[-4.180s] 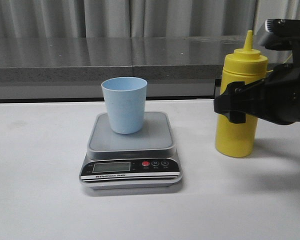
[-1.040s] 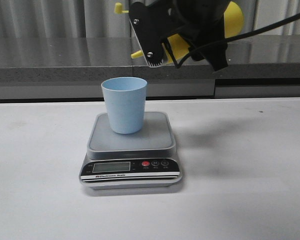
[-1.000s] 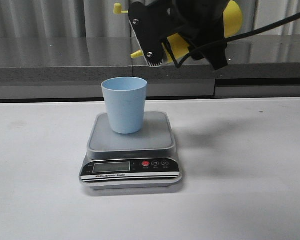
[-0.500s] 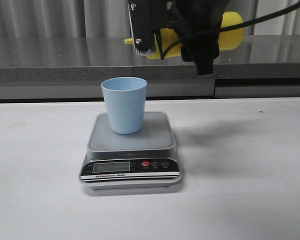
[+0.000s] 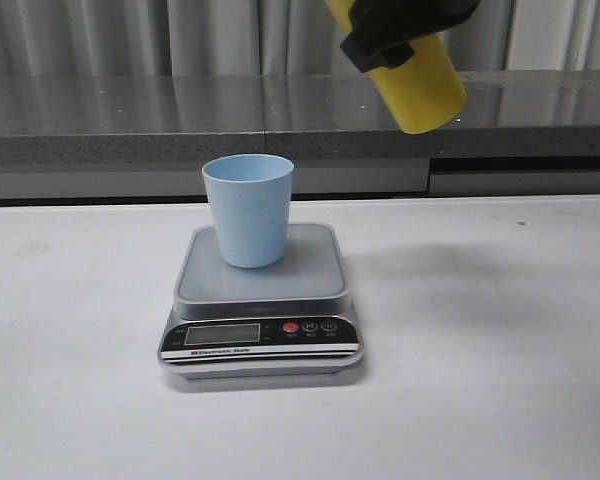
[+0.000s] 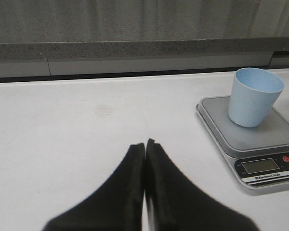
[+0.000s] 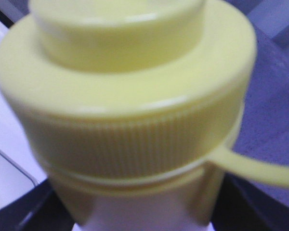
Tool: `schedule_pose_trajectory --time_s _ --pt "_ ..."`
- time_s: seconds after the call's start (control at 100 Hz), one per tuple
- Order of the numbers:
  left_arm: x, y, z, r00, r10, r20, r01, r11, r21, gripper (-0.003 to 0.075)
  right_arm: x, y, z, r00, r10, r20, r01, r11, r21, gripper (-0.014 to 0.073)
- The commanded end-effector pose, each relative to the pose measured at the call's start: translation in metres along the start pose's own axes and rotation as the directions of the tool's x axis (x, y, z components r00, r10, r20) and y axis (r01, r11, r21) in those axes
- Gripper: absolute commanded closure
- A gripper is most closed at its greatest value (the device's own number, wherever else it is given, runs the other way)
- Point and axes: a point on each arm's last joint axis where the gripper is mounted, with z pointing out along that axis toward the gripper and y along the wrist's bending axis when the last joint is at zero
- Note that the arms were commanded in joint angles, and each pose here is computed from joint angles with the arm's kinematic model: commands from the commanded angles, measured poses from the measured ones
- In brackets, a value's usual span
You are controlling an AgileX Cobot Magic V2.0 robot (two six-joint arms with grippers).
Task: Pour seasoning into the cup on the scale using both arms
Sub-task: 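Turn the yellow bottle upright with the right gripper and lower it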
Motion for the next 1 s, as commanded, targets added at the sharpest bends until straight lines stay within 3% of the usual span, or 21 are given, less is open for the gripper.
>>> schedule_pose_trajectory --time_s 0.0,0.25,0.84,0.99 --pt "-0.015 -0.001 -0.002 0.995 -0.019 0.095 0.019 1.0 0.002 0.074 -0.012 -0.016 -0.021 0.991 0.089 0.102 -0.088 0.996 -0.018 0.0655" --pt "-0.015 -0.001 -0.002 0.995 -0.019 0.095 0.019 1.0 0.002 0.074 0.03 -0.021 -0.021 0.959 0.274 0.072 -0.264 0.957 -0.121 0.0655" --pt "-0.015 -0.001 -0.002 0.995 -0.019 0.095 0.019 1.0 0.002 0.074 0.097 -0.017 -0.026 0.885 0.465 -0.024 -0.46 0.865 -0.199 0.0655" --pt "-0.015 -0.001 -0.002 0.995 -0.019 0.095 0.019 1.0 0.002 0.074 0.11 -0.019 -0.029 0.891 0.455 0.0 -0.446 0.874 -0.19 0.0655"
